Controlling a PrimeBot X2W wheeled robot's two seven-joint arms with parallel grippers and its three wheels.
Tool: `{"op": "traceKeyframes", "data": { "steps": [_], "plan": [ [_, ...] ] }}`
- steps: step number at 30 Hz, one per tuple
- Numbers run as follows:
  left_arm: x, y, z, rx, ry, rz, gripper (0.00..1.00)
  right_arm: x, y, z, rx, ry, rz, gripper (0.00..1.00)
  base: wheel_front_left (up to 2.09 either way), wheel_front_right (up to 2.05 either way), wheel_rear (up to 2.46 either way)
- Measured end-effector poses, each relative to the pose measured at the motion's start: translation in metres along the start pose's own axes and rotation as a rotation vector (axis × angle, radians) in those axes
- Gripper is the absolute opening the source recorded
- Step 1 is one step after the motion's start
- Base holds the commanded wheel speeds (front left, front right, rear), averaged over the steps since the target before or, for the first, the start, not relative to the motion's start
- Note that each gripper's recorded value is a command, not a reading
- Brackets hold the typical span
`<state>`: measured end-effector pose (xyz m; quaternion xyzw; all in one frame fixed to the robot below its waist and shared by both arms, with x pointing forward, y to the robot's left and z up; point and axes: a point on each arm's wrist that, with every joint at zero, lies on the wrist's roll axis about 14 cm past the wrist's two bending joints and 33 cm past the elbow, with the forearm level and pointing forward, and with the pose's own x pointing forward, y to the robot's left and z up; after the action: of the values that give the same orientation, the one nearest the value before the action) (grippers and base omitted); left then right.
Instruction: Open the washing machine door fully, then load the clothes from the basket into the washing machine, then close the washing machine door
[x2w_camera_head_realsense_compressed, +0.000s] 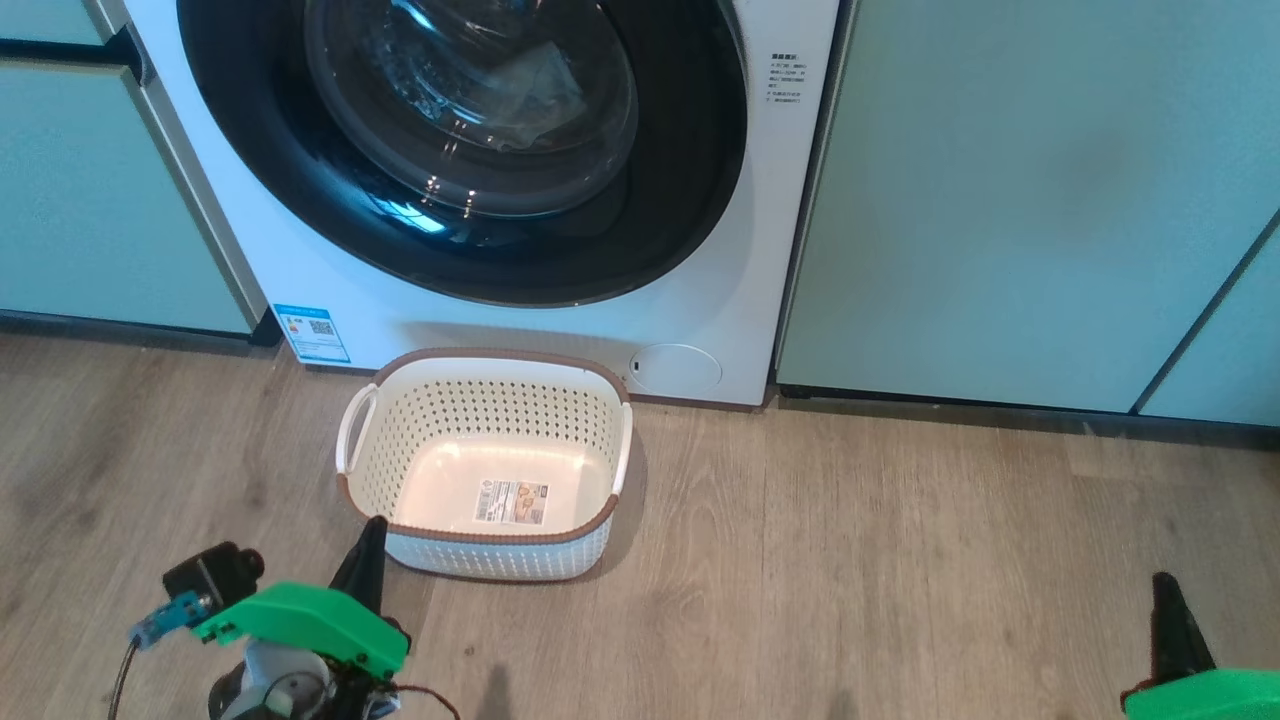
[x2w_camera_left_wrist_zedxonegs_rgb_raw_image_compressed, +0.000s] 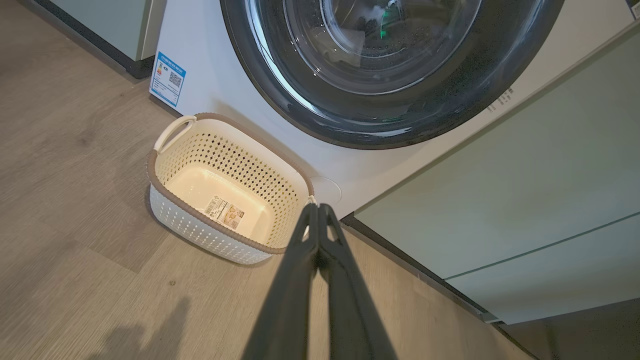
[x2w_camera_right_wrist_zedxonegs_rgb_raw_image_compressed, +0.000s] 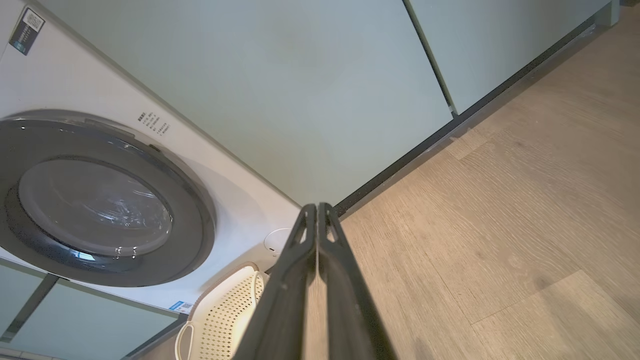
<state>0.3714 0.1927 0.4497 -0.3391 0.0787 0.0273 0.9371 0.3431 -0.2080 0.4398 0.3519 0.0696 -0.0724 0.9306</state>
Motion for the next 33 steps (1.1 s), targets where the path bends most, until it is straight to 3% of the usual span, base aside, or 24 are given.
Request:
{"op": "traceKeyframes", "data": {
  "steps": [33],
  "plan": [
    [0.0034, -0.0084, 0.0086, -0.374, -0.01, -0.009, 0.0, 0.0098, 0.0079, 0.0091, 0.363, 0.005, 0.01, 0.0, 0.0, 0.0, 0.0]
  ]
}}
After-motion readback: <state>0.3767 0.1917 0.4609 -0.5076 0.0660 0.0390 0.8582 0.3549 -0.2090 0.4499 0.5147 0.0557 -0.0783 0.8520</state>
